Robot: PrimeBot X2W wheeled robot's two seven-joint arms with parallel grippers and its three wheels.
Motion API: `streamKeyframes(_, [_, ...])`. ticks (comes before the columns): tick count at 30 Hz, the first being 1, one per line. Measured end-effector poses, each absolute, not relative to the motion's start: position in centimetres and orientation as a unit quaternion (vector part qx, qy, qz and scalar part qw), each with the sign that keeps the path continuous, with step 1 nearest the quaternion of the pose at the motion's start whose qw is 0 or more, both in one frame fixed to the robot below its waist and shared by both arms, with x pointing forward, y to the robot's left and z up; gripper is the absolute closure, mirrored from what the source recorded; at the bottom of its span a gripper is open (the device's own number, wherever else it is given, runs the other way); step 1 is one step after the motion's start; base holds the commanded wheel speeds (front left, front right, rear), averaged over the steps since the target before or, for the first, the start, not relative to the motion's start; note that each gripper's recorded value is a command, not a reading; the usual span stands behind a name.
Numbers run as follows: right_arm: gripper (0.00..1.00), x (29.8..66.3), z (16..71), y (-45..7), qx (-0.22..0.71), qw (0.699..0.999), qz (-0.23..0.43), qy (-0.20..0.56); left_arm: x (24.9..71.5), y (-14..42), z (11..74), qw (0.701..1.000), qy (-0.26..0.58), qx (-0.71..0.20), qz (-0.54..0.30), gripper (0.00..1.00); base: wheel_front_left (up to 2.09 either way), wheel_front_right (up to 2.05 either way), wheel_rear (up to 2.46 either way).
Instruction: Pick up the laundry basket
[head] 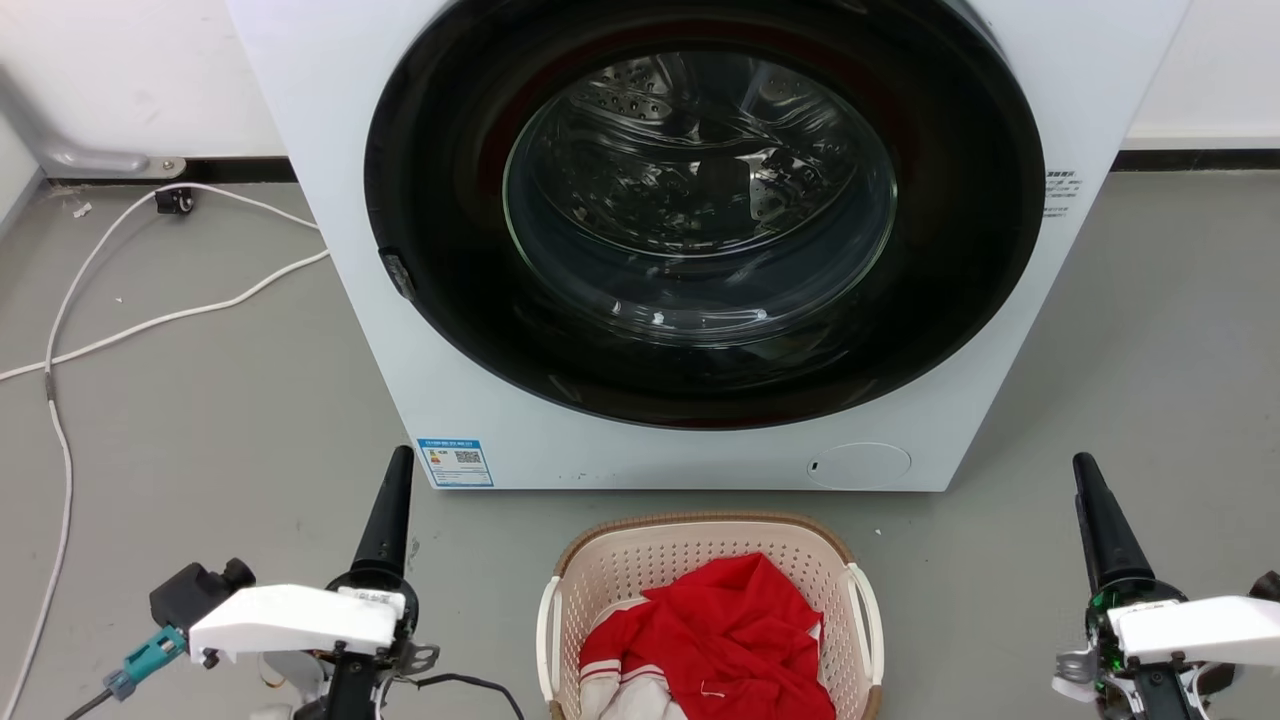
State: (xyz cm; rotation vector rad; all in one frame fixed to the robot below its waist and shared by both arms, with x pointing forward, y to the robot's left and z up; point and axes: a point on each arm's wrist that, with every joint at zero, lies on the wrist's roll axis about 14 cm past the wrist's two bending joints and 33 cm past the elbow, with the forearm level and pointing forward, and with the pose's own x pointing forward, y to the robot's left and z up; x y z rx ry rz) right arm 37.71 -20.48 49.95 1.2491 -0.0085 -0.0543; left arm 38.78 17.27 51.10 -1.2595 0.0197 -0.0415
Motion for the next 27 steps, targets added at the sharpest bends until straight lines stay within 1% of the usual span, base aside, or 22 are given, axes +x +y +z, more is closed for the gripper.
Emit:
streamKeyframes(5, [0.00,37.7,50.6,-20.4,0.527,0.849,-0.018,-0.009,38.9,16.9,51.6,0.846,0.005,-0.533,-0.029,0.00,0.00,0.00,0.00])
streamKeyframes(11, [0.00,37.7,51.4,-20.2,0.461,0.887,-0.007,-0.013,38.9,16.3,52.0,0.881,0.000,-0.472,-0.040,0.00,0.00,0.00,0.00])
streamKeyframes(17, [0.00,37.6,51.7,-19.7,0.405,0.914,0.003,-0.011,39.2,15.9,52.6,0.905,-0.010,-0.421,-0.052,0.00,0.00,0.00,0.00])
streamKeyframes(27, [0.00,37.6,52.4,-19.3,0.313,0.949,0.014,-0.012,39.5,15.0,52.9,0.943,-0.014,-0.325,-0.073,0.00,0.00,0.00,0.00])
